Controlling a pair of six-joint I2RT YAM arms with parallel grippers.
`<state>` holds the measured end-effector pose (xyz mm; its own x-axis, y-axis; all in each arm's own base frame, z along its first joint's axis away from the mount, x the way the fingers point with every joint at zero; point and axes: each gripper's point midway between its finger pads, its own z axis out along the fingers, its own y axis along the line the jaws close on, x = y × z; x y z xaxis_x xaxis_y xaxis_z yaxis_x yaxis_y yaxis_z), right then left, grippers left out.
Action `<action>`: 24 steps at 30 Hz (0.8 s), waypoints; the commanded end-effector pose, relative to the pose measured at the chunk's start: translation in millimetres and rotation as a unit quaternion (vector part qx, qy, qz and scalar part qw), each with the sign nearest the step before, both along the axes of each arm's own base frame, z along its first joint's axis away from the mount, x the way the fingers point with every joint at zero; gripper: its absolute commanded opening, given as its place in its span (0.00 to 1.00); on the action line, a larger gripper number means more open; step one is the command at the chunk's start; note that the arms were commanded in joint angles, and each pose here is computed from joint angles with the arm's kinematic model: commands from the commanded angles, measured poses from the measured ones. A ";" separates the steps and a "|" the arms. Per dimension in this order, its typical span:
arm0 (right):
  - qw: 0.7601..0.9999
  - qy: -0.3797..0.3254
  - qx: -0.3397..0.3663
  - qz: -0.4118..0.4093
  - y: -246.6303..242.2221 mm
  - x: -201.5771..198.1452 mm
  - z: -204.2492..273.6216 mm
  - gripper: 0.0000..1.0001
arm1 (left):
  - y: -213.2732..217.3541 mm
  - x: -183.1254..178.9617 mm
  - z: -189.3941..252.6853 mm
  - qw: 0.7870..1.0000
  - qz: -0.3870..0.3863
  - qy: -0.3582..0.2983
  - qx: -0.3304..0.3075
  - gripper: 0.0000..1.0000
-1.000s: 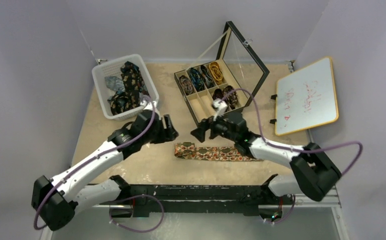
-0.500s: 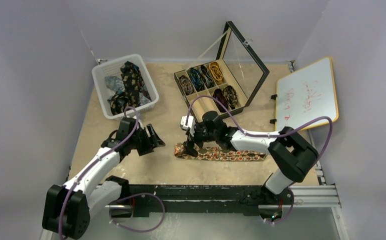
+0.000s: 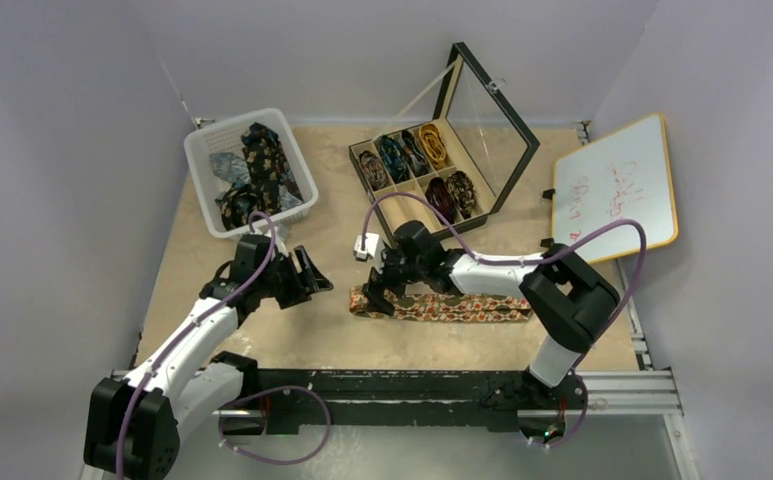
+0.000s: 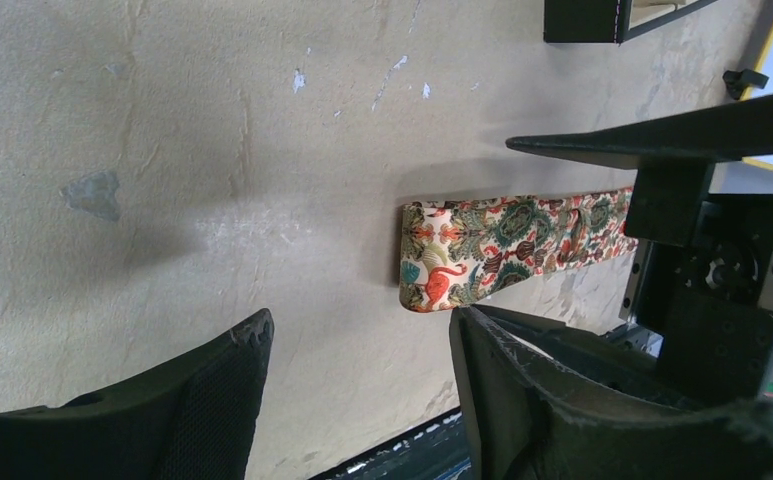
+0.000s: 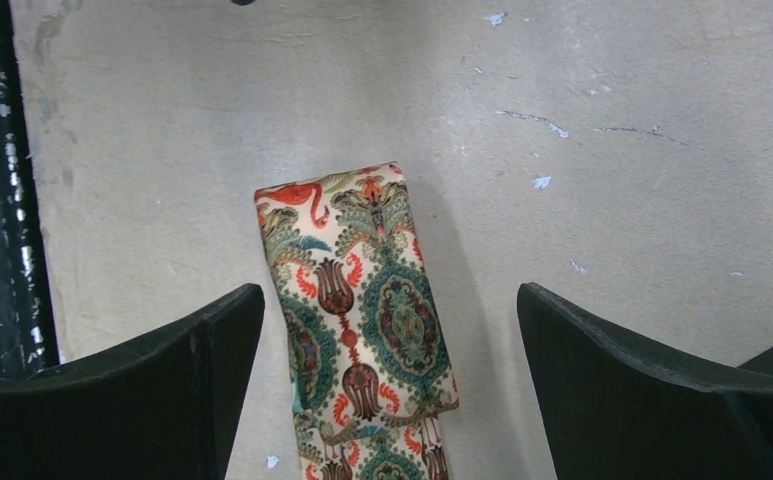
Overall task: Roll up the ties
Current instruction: Roll the tie at the center of the board.
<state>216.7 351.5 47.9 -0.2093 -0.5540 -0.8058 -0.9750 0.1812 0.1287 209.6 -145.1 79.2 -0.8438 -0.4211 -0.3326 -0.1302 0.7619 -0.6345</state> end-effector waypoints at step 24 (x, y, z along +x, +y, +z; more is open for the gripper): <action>0.983 -0.066 -0.169 -0.035 6.2 2.3 -43.8 0.85 | -3.6 7.9 8.2 1.000 -0.016 -0.024 -0.006 0.62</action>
<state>207.8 373.7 16.8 -0.1623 -0.7172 -0.6777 -0.9741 0.2262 -0.0061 210.9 -146.7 78.5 -0.8479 -0.4111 -0.3348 -0.1180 0.7620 -0.6367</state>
